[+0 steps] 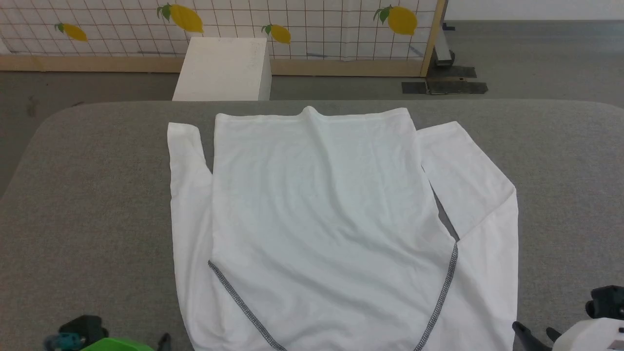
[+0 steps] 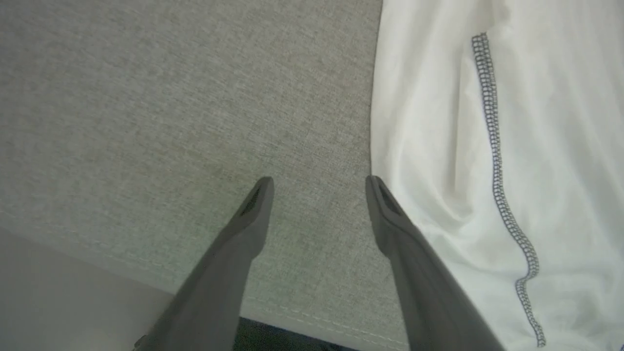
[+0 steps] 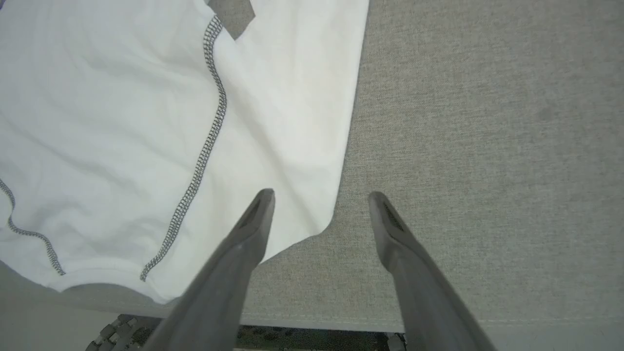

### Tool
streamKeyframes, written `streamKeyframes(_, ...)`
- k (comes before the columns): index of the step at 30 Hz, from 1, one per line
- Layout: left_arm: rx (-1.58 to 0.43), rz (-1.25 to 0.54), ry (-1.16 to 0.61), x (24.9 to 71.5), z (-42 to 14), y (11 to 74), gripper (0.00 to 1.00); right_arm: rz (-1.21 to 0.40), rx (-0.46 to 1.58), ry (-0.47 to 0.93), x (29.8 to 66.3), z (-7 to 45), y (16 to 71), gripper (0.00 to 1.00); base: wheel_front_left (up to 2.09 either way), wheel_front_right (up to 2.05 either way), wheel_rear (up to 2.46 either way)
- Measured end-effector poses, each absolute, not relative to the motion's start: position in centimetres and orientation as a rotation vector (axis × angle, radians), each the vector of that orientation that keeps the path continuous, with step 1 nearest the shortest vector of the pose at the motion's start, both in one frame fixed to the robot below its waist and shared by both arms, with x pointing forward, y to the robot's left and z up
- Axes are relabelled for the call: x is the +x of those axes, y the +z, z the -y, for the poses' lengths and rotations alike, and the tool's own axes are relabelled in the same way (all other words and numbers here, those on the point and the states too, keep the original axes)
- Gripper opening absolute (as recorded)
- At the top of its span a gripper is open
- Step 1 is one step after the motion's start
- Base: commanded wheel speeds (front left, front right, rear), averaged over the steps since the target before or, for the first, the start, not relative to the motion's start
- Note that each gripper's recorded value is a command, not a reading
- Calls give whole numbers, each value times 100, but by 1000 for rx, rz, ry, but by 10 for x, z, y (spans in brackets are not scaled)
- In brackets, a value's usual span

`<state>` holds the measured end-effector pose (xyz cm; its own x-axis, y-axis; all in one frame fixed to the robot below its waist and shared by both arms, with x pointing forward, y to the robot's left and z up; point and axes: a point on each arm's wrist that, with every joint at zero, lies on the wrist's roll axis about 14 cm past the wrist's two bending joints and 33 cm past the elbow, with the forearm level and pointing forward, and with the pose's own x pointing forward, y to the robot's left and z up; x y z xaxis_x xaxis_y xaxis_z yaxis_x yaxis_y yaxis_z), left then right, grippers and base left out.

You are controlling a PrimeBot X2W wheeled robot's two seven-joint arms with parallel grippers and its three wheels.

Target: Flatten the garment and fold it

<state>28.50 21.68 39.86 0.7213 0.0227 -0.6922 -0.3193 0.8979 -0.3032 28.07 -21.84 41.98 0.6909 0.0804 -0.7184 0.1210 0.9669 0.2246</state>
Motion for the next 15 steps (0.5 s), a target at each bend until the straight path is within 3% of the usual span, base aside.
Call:
streamKeyframes(4,-373,-644,256,294,-240,420,100,-764,307,-32,285,224,432,100,0,0,0)
streamKeyframes(8,-274,-333,300,320,-263,473,100,-700,294,-96,290,247,450,100,0,0,0)
streamKeyframes(11,-198,-50,217,345,-256,525,100,-582,261,-157,311,269,476,100,0,0,0)
streamKeyframes(15,-101,160,159,359,-249,555,100,-416,227,-180,357,281,515,100,0,0,0)
